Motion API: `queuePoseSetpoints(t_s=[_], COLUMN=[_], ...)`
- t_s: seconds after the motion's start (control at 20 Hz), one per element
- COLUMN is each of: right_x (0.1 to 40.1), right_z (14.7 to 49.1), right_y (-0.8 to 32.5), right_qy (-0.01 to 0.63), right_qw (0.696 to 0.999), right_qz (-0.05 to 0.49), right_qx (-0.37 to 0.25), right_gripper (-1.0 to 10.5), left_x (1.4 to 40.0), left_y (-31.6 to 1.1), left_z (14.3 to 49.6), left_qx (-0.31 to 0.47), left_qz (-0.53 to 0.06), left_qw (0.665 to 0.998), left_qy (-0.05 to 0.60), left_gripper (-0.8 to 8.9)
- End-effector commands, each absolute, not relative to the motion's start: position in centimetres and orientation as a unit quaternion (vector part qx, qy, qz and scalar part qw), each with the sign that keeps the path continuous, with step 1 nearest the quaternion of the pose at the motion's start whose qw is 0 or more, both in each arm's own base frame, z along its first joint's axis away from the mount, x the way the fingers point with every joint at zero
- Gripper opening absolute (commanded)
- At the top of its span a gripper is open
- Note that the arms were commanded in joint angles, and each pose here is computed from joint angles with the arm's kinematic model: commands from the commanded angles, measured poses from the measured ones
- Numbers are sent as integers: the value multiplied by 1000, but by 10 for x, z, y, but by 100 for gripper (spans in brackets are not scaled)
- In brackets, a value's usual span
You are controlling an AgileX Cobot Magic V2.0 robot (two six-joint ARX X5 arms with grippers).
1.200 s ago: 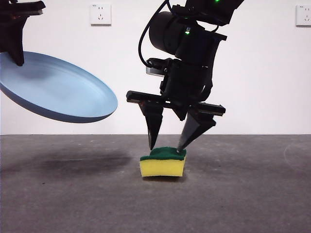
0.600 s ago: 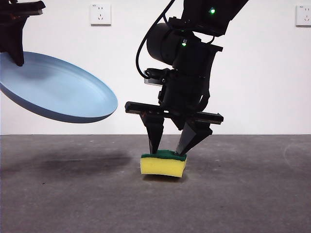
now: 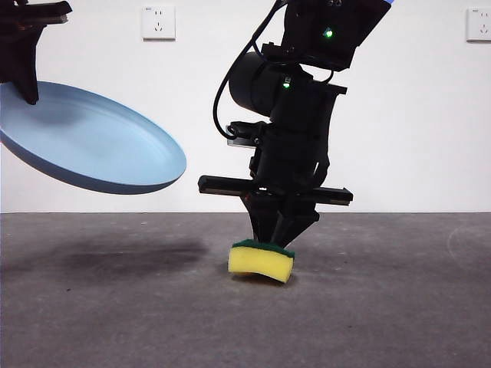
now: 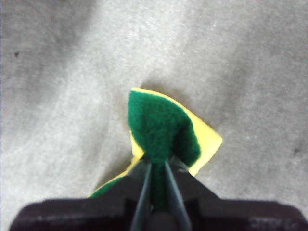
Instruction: Pick up the plate,pick up the cloth,clean the plate with the cloth
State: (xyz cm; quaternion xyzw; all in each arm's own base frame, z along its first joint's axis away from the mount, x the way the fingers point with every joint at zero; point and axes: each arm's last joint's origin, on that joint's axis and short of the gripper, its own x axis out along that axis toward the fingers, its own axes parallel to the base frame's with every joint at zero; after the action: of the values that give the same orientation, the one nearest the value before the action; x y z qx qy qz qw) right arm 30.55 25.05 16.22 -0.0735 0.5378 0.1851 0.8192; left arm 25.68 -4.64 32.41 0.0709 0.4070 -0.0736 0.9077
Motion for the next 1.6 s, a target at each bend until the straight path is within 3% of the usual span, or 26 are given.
queuePoseSetpoints(t_s=[0.05,0.35,0.6,1.05,1.3,1.45,1.6], right_x=[297,267,241,252,250,233,217], right_z=[169,274,326,302,280,278,273], right_y=[248,228,208,228,260,275,282], right_qy=[543,423,348,364,364,365,393], right_qw=[813,871,895,885,869,849,829], right_qz=[197,249,278,287,329,373,385], right_qx=[-75,-34,-23,-43,-60,-80,-105], right_gripper=[-15,-15,-15,-15,-15,-15,-15], left_x=[259,270,273,259,259,261,265], left_y=[-47,-55,-82,-129,-132,-128,-121], left_z=[321,310,306,310,312,312,312], left_qx=[72,70,19,26,9,5,-1], left_qz=[-75,-87,-186,-267,-288,-282,-272], left_qw=[908,903,893,881,878,881,884], left_qy=[406,416,409,390,383,379,379], left_gripper=[-7,-7,-7,-8,-8,-8,-8])
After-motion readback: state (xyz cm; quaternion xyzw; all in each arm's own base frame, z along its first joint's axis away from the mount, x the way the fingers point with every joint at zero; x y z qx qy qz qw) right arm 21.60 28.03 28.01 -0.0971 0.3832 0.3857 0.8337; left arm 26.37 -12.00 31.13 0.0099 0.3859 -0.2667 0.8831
